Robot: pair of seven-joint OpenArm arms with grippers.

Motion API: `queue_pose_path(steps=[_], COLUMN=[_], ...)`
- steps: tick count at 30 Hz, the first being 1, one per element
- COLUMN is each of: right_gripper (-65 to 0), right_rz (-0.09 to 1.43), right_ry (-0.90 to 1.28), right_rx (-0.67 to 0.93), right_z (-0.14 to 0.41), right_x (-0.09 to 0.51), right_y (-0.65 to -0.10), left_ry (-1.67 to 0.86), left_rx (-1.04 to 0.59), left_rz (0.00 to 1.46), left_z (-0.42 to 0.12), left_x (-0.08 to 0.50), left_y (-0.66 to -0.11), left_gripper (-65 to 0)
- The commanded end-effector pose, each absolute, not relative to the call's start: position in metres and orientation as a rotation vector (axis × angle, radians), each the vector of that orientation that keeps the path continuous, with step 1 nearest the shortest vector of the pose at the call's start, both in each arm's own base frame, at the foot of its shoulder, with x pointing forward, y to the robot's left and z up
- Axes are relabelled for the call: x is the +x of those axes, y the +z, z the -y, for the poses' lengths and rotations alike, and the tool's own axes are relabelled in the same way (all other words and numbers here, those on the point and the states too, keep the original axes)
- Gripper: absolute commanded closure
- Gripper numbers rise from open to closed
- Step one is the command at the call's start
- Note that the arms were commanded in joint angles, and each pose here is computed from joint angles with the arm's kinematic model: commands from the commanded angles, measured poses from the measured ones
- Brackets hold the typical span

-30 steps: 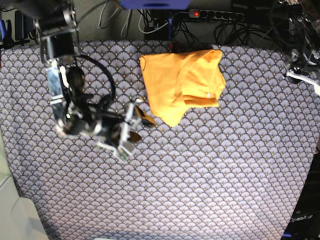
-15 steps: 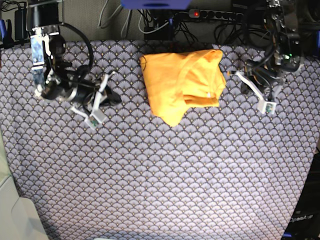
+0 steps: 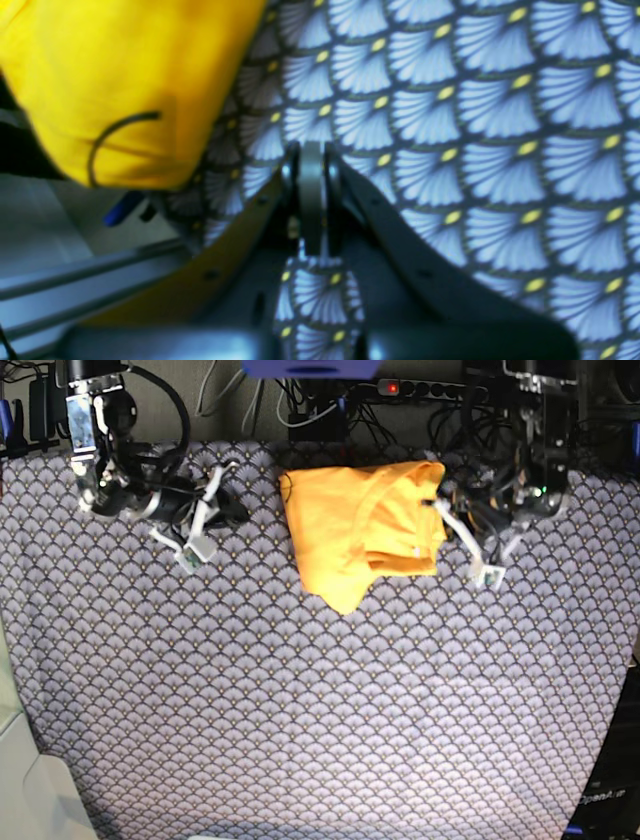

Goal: Fold the T-shirt properly
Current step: 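Grasp the bundle sides with both grippers and rotate it, then grasp and straighten the bundle with both grippers, then release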

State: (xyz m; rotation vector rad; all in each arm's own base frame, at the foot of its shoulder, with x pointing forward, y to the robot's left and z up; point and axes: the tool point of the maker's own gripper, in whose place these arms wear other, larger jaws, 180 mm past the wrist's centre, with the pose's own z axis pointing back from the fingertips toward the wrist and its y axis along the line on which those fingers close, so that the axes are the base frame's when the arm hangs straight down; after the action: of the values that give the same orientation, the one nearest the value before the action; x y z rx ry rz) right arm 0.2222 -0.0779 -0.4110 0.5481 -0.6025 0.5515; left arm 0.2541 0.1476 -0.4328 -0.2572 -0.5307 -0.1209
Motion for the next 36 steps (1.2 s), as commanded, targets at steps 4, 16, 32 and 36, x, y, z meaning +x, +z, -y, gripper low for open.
queue_pose_path(steps=[4, 16, 32, 36], right_gripper=[0.0, 0.0, 0.0, 0.0], right_rz=[0.629, 0.611, 0.595, 0.633], right_ry=[0.534, 0.751, 0.760, 0.728], right_rx=[0.593, 0.779, 0.643, 0.570], right_z=[0.066, -0.024, 0.040, 0.068], right_x=[0.218, 0.171, 0.176, 0.196], right_y=[-0.405, -0.380, -0.392, -0.387], left_ry=[-0.107, -0.184, 0.005, 0.036], left_rx=[-0.290, -0.497, -0.345, -0.304], left_rz=[0.515, 0.676, 0.589, 0.524], left_z=[-0.134, -0.022, -0.147, -0.174], left_x=[0.266, 0.354, 0.343, 0.298], left_y=[-0.438, -0.378, -0.366, -0.366], left_gripper=[0.0, 0.0, 0.0, 0.0])
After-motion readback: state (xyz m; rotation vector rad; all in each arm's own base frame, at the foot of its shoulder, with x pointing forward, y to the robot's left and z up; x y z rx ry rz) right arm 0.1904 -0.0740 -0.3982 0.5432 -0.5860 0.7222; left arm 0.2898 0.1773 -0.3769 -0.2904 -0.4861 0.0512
